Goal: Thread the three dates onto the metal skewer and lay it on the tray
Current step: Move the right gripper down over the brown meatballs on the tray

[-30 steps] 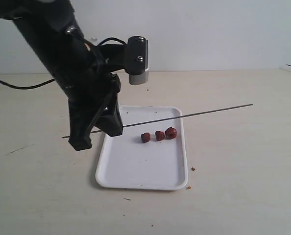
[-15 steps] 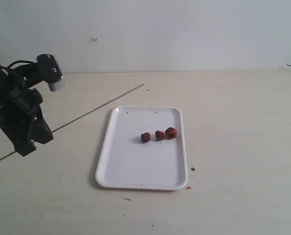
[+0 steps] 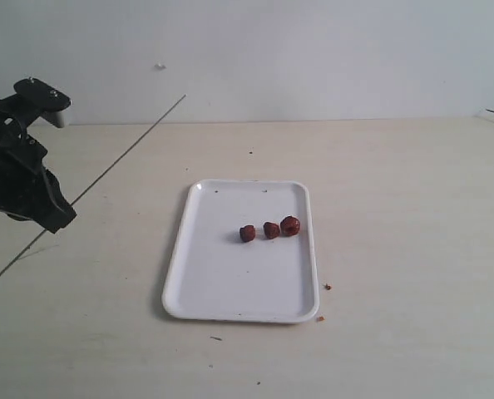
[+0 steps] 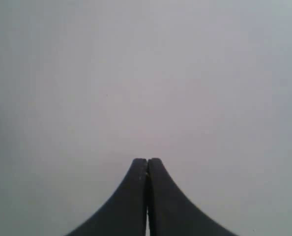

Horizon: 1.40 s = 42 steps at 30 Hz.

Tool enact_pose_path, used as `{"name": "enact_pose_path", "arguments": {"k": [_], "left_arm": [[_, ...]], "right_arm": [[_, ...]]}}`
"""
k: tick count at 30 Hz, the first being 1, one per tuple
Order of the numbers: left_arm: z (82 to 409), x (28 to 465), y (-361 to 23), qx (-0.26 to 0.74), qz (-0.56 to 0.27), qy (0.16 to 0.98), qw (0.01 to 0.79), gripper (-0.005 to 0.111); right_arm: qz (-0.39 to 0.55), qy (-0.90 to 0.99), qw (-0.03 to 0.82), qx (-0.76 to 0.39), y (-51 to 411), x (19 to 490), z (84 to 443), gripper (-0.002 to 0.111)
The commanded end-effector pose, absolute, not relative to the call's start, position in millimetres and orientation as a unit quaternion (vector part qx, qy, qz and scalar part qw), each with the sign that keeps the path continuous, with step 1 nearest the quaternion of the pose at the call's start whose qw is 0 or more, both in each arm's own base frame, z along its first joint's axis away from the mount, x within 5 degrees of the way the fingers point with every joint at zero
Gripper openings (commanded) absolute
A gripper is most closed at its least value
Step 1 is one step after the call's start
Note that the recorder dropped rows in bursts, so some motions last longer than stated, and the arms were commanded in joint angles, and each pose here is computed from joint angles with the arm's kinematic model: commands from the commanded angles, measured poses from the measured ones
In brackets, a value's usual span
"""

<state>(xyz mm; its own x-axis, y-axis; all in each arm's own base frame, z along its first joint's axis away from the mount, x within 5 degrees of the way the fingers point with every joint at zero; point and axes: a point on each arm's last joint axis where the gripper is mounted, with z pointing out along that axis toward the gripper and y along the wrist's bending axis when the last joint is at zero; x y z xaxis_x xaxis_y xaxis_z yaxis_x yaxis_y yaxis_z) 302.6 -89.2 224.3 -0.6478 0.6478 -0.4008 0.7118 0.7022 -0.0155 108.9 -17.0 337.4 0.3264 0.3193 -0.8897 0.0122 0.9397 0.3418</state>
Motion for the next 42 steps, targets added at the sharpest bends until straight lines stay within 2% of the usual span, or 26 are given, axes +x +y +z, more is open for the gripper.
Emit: {"name": "enact_pose_path", "arguments": {"k": [1, 3, 6, 10, 13, 15, 17, 20, 22, 24, 28, 33, 35, 42], "left_arm": [[227, 302, -89, 0.351, -0.092, 0.912, 0.192, 0.0], [227, 302, -89, 0.351, -0.092, 0.912, 0.192, 0.0], [227, 302, -89, 0.351, -0.092, 0.912, 0.192, 0.0], [227, 302, -89, 0.351, -0.092, 0.912, 0.192, 0.0], [226, 302, -89, 0.351, -0.092, 0.912, 0.19, 0.0], [226, 302, -88, 0.353, -0.09, 0.912, 0.19, 0.0], [225, 301, -87, 0.36, -0.086, 0.911, 0.18, 0.0], [223, 295, -86, 0.367, -0.092, 0.914, 0.145, 0.0], [222, 292, -84, 0.349, -0.09, 0.925, 0.123, 0.0], [222, 293, -82, 0.322, -0.08, 0.935, 0.123, 0.0], [224, 304, -80, 0.251, -0.06, 0.95, 0.173, 0.0], [224, 305, -80, 0.265, -0.055, 0.945, 0.181, 0.0], [224, 305, -80, 0.275, -0.054, 0.943, 0.182, 0.0], [224, 305, -80, 0.288, -0.051, 0.939, 0.182, 0.0]], "right_arm": [[0.041, 0.658, 0.74, 0.132, -37, 180, 362, 0.0], [-0.004, 0.704, 0.704, 0.093, -44, 215, 361, 0.0], [-0.106, 0.782, 0.614, 0.005, -52, 265, 341, 0.0], [-0.248, 0.856, 0.448, -0.068, -62, 311, 298, 0.0], [-0.31, 0.866, 0.34, -0.194, -51, 335, 277, 0.0], [-0.304, 0.859, 0.295, -0.288, -32, 346, 271, 0.0], [-0.252, 0.84, 0.253, -0.408, 1, 353, 263, 0.0], [-0.116, 0.774, 0.185, -0.594, 53, 349, 250, 0.0], [-0.019, 0.725, 0.177, -0.666, 83, 348, 246, 0.0], [0.026, 0.722, 0.188, -0.665, 100, 356, 246, 0.0], [0.053, 0.715, 0.178, -0.674, 127, 380, 239, 0.0], [0.079, 0.71, 0.148, -0.684, 161, 400, 217, 0.002], [0.083, 0.704, 0.142, -0.691, 173, 406, 206, 0.007], [0.043, 0.683, 0.113, -0.72, 203, 422, 170, 0.037]]}}
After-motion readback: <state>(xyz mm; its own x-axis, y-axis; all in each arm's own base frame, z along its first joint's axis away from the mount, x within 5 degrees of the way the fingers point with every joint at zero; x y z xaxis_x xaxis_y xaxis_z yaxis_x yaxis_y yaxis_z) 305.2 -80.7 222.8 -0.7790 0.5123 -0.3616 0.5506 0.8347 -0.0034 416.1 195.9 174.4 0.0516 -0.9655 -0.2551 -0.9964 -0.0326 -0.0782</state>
